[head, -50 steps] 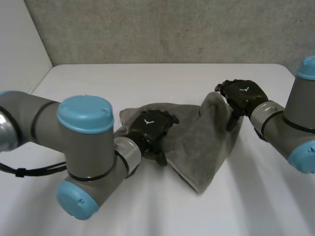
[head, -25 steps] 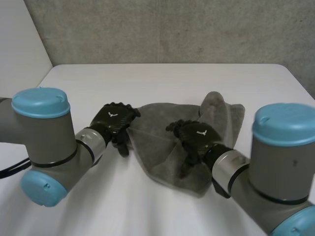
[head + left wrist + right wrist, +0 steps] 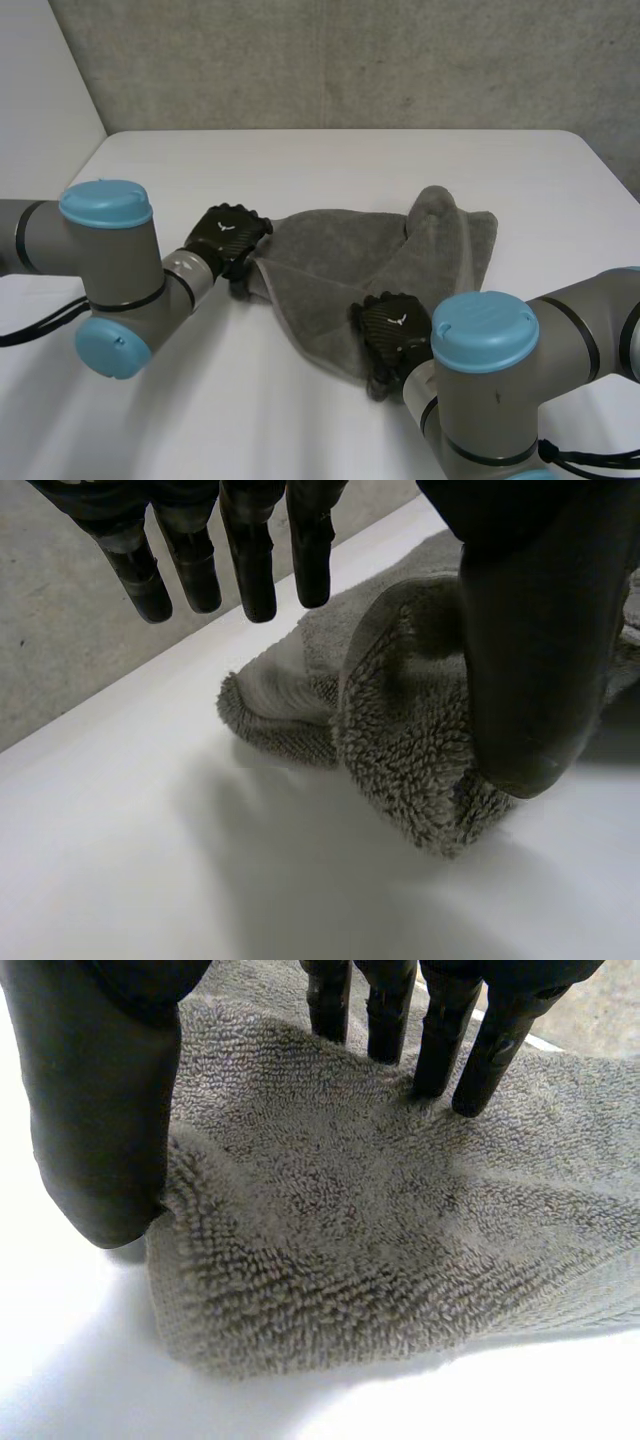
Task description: Fold the towel.
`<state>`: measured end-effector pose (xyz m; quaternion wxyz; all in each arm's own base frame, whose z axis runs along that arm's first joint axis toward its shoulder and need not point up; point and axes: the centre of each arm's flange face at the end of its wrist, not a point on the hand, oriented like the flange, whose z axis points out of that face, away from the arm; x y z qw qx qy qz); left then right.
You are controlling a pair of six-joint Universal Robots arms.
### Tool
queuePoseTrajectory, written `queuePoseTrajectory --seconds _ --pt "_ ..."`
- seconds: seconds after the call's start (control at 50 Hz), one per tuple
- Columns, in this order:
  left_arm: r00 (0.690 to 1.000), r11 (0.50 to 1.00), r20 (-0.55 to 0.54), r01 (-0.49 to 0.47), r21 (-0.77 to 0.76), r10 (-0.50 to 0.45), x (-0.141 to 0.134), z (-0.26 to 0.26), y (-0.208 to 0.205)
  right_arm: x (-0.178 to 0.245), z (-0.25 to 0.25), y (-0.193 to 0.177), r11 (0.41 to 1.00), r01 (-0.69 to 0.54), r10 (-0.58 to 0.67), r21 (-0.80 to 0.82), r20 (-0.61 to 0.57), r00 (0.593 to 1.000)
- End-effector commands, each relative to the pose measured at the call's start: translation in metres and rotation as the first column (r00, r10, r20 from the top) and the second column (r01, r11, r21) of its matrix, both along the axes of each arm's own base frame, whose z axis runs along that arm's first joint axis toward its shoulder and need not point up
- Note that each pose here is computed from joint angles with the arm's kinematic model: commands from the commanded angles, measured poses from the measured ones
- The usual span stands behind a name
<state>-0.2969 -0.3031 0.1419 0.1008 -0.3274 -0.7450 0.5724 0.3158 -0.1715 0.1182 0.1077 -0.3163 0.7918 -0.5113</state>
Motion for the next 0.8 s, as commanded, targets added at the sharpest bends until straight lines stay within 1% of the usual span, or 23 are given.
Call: queuePoseTrajectory --seconds 0.02,0.2,0.46,0.52,0.62,0.68,0.72,0.78,0.8 --pt "1.0 1.0 -0.004 0.018 0.005 -0.018 -0.004 -0.004 0.0 -0.001 -0.005 0.001 1.0 -0.001 0.001 -0.001 -0.006 1.0" --pt "1.0 1.0 0.0 0.025 0.016 -0.025 -0.007 -0.008 0.002 0.0 -0.006 -0.003 1.0 -0.001 0.001 -0.013 0.007 1.0" --pt "0.999 0.999 -0.019 0.029 0.023 -0.028 -0.01 -0.005 0.007 0.0 0.012 -0.009 0.999 0.004 -0.002 -0.053 0.048 0.999" --pt "0.999 0.999 -0.032 0.028 0.035 -0.026 -0.011 -0.006 0.009 0.001 0.013 -0.009 0.999 -0.005 0.007 -0.053 0.047 0.999" --pt "0.999 0.998 -0.043 0.024 0.058 -0.021 -0.011 -0.007 0.011 0.002 0.018 -0.005 0.996 -0.06 0.062 -0.068 0.03 0.998" --pt "0.999 0.997 -0.043 0.02 0.069 -0.017 -0.01 -0.009 0.013 -0.002 0.024 -0.009 0.993 -0.081 0.083 -0.083 0.014 0.996" --pt "0.999 0.997 -0.038 0.018 0.073 -0.015 -0.008 -0.011 0.013 -0.009 0.031 -0.021 0.991 -0.091 0.092 -0.095 0.006 0.996" --pt "0.999 0.998 -0.042 0.012 0.065 -0.009 -0.008 -0.009 0.01 -0.01 0.034 -0.028 0.989 -0.109 0.11 -0.103 0.003 0.994" --pt "0.999 0.999 -0.045 0.004 0.054 -0.001 -0.006 -0.006 0.006 -0.012 0.038 -0.036 0.986 -0.123 0.124 -0.111 0.005 0.992"
